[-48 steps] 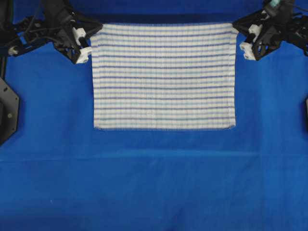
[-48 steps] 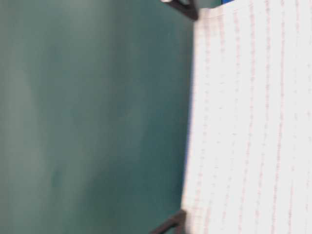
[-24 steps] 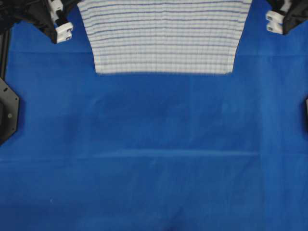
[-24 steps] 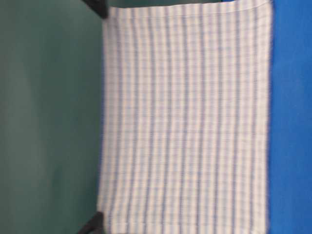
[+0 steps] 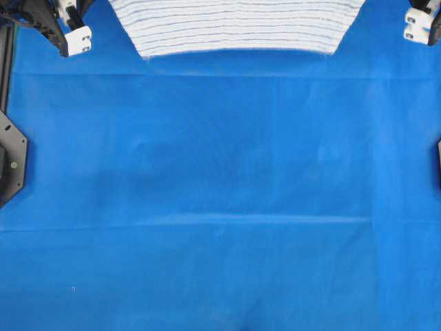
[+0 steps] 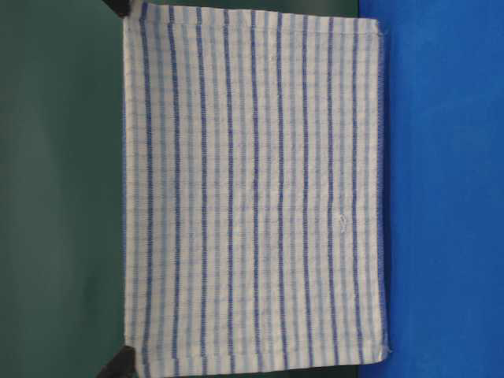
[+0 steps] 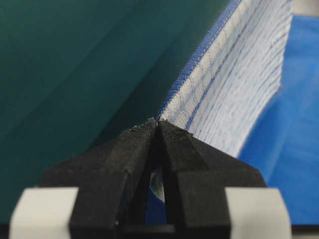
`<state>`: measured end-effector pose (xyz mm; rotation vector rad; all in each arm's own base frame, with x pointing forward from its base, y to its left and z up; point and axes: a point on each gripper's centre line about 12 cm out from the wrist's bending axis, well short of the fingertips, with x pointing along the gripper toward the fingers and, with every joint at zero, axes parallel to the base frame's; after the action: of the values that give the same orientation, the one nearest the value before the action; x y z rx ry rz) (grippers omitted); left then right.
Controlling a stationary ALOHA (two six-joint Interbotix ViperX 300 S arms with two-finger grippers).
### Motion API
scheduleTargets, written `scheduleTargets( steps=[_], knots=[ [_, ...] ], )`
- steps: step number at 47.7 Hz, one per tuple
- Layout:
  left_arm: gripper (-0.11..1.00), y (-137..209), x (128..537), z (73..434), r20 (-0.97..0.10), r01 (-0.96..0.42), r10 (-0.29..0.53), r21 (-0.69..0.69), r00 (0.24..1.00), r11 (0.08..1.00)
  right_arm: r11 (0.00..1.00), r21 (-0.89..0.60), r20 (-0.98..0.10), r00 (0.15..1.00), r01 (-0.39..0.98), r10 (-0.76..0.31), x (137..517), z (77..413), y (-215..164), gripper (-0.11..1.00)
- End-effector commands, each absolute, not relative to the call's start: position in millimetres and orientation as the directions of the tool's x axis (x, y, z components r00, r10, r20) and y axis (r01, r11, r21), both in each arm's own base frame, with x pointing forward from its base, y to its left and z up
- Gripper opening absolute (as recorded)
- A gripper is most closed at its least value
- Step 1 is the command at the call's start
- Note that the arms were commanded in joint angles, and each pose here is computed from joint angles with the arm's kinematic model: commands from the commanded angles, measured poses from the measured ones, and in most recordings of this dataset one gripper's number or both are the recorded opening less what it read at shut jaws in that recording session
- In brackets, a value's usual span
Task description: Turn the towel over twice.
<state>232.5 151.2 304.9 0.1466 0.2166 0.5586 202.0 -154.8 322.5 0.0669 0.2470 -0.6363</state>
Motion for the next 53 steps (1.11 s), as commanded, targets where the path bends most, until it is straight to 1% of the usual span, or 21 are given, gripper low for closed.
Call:
scheduleTargets(
  steps=[1, 6, 12, 16, 24, 33, 38, 46, 53],
  knots=[
    [0.03, 148.8, 235.3, 310.2, -0.169, -0.497, 0.528, 0.194, 0.832, 0.846, 0.813, 0.002, -0.269, 0.783, 0.583, -0.561, 205.4, 320.6, -151.8, 0.05],
    [0.03, 136.8, 238.8, 294.7, -0.261, -0.448, 0.480, 0.174, 0.838, 0.877, 0.829, 0.044, -0.350, 0.786, 0.557, -0.509, 207.5, 297.8, -141.1, 0.05],
    [0.03, 119.7, 240.1, 266.2, -0.374, -0.401, 0.413, 0.114, 0.830, 0.909, 0.848, 0.107, -0.466, 0.780, 0.519, -0.419, 208.6, 260.8, -121.0, 0.05],
    [0.03, 104.1, 241.3, 240.7, -0.443, -0.348, 0.354, 0.098, 0.824, 0.932, 0.858, 0.148, -0.533, 0.771, 0.491, -0.350, 208.7, 234.9, -104.2, 0.05],
    [0.03, 70.6, 243.2, 183.3, -0.558, -0.264, 0.231, 0.023, 0.797, 0.964, 0.863, 0.213, -0.619, 0.747, 0.459, -0.245, 211.5, 195.5, -78.0, 0.05],
    [0.03, 40.7, 248.2, 147.1, -0.614, -0.221, 0.130, -0.075, 0.779, 0.972, 0.857, 0.271, -0.692, 0.708, 0.439, -0.144, 218.6, 159.7, -51.5, 0.05],
    [0.03, 20.0, 252.1, 132.6, -0.633, -0.170, 0.064, -0.108, 0.771, 0.980, 0.863, 0.291, -0.727, 0.682, 0.413, -0.081, 222.8, 142.1, -32.2, 0.05],
    [0.03, -16.7, 258.9, 113.2, -0.665, -0.080, -0.044, -0.154, 0.746, 0.985, 0.872, 0.329, -0.742, 0.671, 0.362, 0.001, 231.4, 129.2, -2.9, 0.05],
    [0.03, -41.8, 262.4, 104.6, -0.681, -0.012, -0.110, -0.173, 0.724, 0.985, 0.872, 0.363, -0.747, 0.662, 0.327, 0.062, 235.7, 122.9, 20.4, 0.05]
  ],
)
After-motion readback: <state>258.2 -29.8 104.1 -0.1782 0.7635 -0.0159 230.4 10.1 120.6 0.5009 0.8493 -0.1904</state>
